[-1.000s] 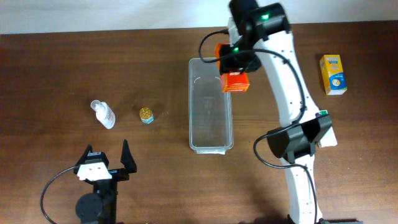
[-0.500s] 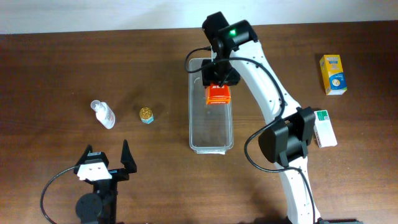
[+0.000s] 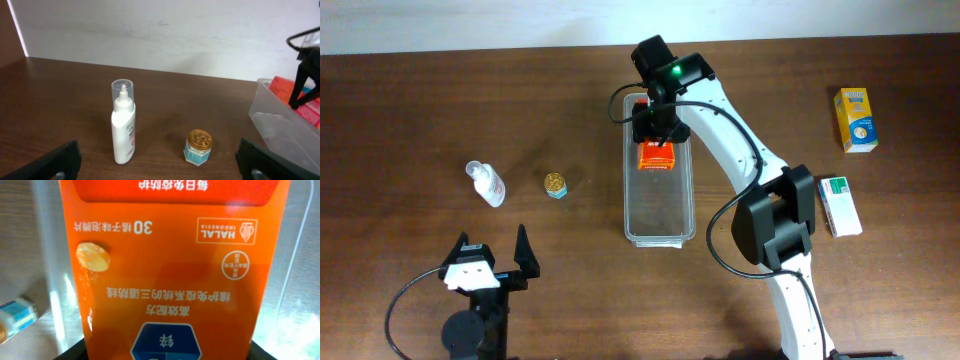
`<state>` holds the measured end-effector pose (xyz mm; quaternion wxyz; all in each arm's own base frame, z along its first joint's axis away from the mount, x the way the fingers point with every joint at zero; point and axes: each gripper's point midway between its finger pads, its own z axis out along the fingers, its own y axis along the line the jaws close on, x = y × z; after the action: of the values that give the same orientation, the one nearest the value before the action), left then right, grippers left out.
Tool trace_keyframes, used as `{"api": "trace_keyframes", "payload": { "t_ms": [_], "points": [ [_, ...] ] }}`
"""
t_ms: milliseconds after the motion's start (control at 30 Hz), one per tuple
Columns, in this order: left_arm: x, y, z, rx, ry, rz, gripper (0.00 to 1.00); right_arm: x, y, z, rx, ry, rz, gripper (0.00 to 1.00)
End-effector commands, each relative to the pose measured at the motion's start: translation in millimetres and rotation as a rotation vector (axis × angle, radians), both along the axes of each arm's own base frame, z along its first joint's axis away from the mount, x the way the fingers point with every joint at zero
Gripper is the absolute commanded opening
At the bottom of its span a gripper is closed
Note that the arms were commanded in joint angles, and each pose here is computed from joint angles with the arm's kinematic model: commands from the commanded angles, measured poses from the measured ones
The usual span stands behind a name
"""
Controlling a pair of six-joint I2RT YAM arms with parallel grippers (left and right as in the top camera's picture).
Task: Pack container
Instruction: 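Lift the orange box and carry it over the clear container, then lower the orange box into the container and open the right gripper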
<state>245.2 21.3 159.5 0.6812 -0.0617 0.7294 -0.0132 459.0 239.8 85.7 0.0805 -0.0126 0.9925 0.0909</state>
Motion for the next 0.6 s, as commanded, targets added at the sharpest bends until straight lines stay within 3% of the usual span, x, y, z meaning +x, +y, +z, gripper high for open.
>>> {"api": "trace_keyframes", "payload": {
  "t_ms": [0,567],
  "points": [
    [0,0,-2,-0.006,0.001,0.004,0.99,1,-2,-3,-0.026,-0.021,-0.007,0.57],
    [0,0,-2,-0.006,0.001,0.004,0.99,9,0,-25,-0.032,-0.054,0.004,0.61]
  ]
}}
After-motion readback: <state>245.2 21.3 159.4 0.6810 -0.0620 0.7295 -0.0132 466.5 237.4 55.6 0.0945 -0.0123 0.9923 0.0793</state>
